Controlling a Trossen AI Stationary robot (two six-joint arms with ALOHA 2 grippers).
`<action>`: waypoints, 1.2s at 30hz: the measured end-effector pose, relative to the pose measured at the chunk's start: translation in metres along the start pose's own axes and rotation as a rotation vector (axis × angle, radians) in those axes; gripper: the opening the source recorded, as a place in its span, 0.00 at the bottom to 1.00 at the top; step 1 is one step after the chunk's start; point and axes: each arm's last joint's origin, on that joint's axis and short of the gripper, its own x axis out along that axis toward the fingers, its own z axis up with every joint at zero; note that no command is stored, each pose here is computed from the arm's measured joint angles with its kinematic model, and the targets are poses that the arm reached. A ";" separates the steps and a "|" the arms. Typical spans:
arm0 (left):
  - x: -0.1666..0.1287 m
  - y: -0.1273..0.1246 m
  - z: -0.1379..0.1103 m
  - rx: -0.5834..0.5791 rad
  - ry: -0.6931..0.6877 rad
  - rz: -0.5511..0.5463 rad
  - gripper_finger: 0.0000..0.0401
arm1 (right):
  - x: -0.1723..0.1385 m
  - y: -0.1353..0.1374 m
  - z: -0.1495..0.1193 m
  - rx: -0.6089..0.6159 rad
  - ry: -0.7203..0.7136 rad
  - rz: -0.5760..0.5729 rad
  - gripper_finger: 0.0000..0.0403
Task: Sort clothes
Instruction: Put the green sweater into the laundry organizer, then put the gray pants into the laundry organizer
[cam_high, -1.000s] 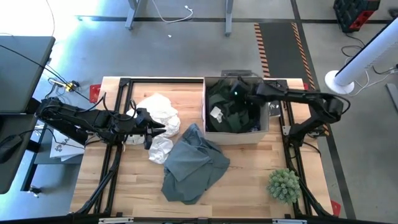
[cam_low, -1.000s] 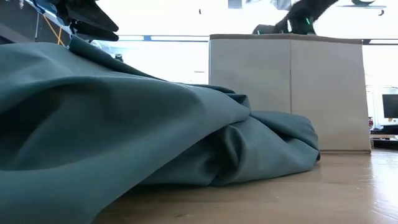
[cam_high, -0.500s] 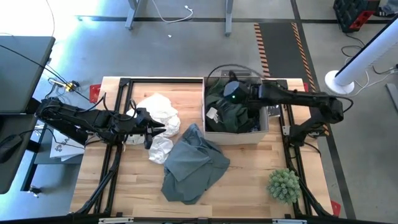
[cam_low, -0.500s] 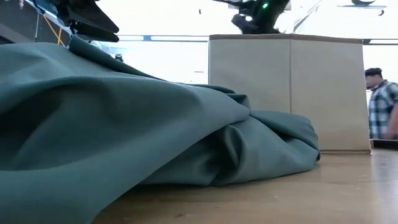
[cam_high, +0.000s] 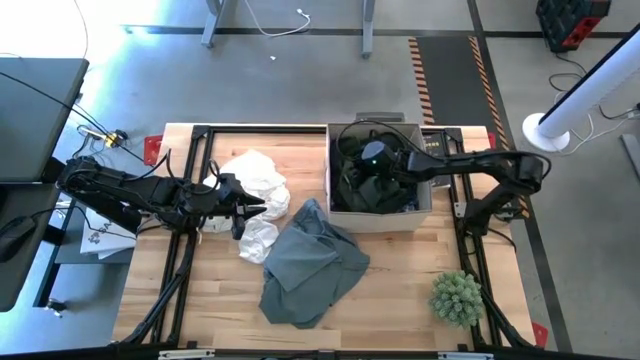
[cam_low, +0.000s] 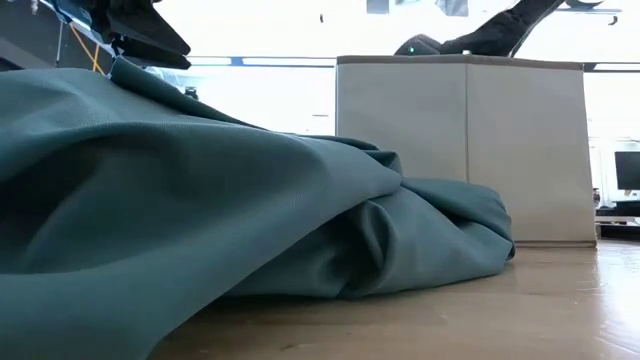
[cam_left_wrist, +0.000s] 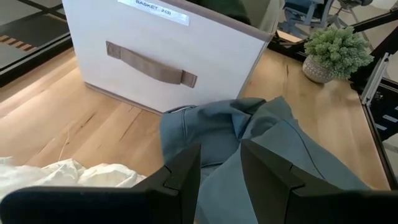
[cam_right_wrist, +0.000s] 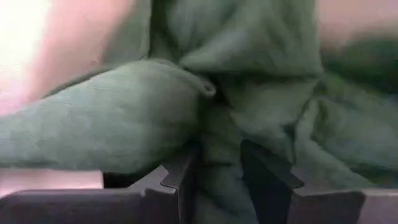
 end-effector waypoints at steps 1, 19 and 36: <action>0.000 0.000 0.000 0.001 0.001 0.000 0.28 | -0.007 0.003 0.007 -0.028 -0.036 -0.011 0.30; -0.001 -0.001 -0.004 -0.006 0.016 0.034 0.28 | -0.197 0.161 0.012 -0.555 -0.608 0.950 0.30; -0.001 0.000 -0.004 0.011 0.007 0.046 0.28 | -0.063 0.262 -0.055 -0.917 0.039 0.848 0.65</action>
